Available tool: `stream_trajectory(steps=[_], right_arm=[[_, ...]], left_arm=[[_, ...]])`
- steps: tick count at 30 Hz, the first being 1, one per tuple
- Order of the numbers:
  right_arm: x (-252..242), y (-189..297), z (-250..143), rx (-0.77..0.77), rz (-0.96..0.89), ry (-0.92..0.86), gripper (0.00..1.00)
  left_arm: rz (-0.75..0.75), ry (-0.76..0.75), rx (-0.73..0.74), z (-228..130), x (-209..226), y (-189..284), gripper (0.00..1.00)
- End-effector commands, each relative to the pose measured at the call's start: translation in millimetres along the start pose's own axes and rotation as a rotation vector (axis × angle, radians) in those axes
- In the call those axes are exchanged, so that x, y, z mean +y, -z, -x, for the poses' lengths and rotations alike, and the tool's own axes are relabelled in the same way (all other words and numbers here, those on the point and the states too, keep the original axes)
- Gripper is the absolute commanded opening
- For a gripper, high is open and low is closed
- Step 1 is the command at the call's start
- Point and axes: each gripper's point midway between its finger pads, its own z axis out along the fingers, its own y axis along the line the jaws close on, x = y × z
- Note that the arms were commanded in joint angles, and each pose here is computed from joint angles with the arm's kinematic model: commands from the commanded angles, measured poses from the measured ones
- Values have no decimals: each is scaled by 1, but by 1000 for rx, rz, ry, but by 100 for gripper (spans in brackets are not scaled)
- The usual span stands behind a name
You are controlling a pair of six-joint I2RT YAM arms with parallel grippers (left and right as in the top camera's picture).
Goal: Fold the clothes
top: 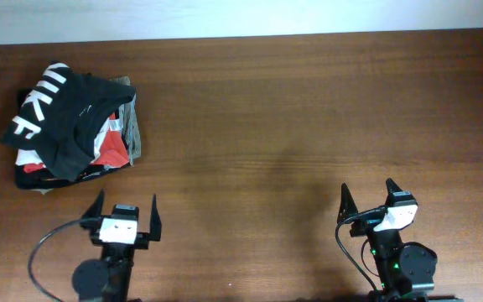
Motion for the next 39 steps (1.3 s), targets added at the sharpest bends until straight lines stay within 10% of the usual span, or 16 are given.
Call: stream_trajectory(steps=[1,39], right_arm=[[-1,0,-2,1,0,-12,99],[0,0,-2,2,0,-12,99]], left_arm=[[24,-14,-2,-13,2,-5,99],[53,-17,-24,-12,6,-7,99]])
